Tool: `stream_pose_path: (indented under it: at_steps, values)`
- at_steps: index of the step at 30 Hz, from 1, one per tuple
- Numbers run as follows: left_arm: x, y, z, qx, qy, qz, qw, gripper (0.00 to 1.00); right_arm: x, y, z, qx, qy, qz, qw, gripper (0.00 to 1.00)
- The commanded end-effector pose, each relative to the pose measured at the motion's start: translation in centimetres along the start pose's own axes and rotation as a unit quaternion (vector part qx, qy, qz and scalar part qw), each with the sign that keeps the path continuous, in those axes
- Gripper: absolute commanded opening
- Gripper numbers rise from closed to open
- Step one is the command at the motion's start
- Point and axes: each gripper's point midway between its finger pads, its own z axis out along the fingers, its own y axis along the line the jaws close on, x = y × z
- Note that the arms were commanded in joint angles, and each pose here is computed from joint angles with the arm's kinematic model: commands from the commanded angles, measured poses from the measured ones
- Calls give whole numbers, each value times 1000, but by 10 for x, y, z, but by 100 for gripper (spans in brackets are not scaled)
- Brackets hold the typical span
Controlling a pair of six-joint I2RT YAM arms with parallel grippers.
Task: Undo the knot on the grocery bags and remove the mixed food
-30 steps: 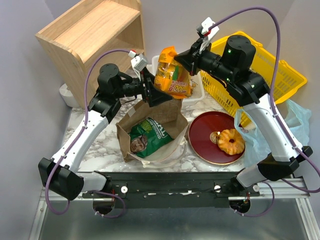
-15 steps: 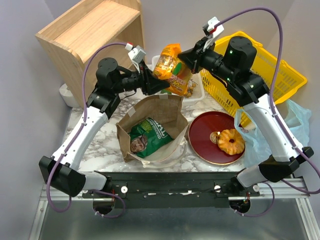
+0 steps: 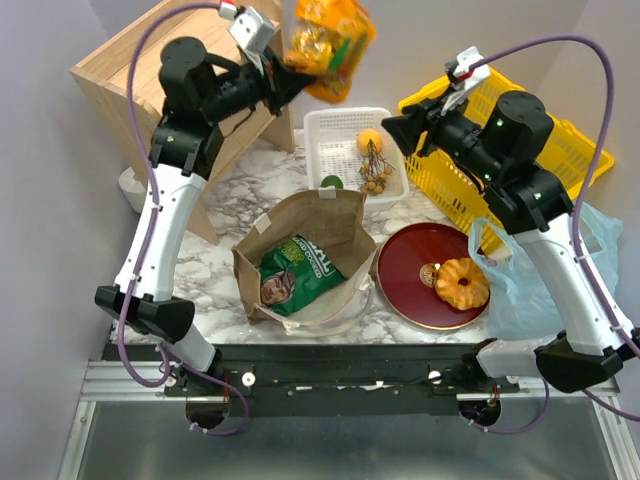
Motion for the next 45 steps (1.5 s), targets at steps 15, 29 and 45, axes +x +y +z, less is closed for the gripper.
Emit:
stream_pose_path:
  at_steps: [15,29,45]
  values:
    - [-146,119,-53,-525,18,479,703,0,59,-49,-42,91,73,7,993,57]
    - [-163,127,-84,-603,112,552,566,0,86,-56,-47,98,95,13,991,57]
    - [-129,191,-166,-628,324,536,461,0,115,-57,-44,86,121,23,989,59]
